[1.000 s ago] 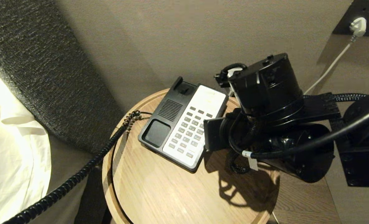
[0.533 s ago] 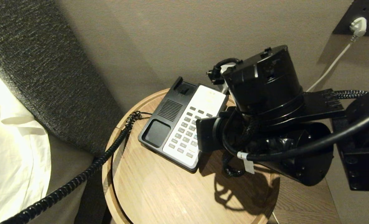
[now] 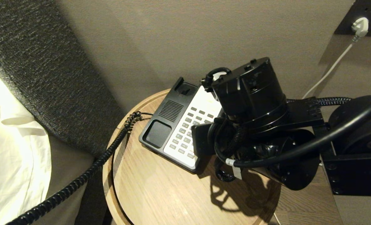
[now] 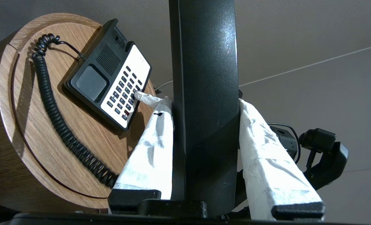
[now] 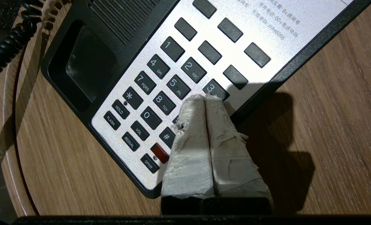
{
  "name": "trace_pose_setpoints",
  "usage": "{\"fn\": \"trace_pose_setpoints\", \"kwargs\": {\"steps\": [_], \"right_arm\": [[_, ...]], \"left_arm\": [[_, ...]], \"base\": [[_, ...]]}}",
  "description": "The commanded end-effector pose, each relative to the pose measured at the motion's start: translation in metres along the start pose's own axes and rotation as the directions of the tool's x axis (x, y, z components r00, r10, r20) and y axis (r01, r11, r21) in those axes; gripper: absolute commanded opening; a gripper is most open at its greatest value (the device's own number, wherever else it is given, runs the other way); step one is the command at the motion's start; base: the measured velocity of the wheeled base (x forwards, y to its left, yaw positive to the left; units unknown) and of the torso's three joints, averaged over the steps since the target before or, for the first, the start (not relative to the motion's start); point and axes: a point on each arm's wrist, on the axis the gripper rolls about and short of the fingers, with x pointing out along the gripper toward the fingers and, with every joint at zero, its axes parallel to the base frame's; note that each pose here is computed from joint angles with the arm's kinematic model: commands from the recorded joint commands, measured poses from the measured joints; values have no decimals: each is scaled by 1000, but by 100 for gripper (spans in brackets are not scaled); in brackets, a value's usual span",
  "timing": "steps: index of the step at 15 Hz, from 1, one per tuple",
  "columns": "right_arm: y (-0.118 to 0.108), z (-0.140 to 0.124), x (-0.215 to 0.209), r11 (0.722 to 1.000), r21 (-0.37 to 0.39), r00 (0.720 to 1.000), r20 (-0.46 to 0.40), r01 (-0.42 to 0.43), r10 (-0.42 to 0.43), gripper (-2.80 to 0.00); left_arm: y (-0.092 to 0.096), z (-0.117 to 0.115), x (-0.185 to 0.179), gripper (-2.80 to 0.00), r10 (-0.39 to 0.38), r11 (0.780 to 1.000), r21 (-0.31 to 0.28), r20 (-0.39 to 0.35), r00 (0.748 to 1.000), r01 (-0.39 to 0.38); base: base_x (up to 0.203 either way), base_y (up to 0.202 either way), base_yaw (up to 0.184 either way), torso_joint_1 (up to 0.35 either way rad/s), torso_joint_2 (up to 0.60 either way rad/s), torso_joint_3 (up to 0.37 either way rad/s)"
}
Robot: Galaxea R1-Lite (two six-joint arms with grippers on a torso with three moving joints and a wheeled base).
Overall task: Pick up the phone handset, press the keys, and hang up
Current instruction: Dial the number
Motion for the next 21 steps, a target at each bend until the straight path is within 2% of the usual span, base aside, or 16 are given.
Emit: {"fn": "trace_pose_setpoints", "kwargs": {"steps": [1, 13, 21], "right_arm": [[0, 0, 0, 1000, 2, 1000, 0, 3, -3, -280], [2, -10, 10, 1000, 6, 999, -31, 22, -22, -280], [1, -1, 2, 1000, 21, 1000, -1, 10, -10, -280]], "left_arm": [[0, 0, 0, -280, -2, 1000, -5, 1, 1000, 2], [0, 0, -1, -280, -3, 1000, -5, 2, 1000, 3], [1, -1, -1, -280, 0, 1000, -6, -1, 1000, 0]], "base": [[0, 0, 0, 0, 0, 0], [0, 0, 0, 0, 0, 0], [0, 0, 0, 0, 0, 0]]}}
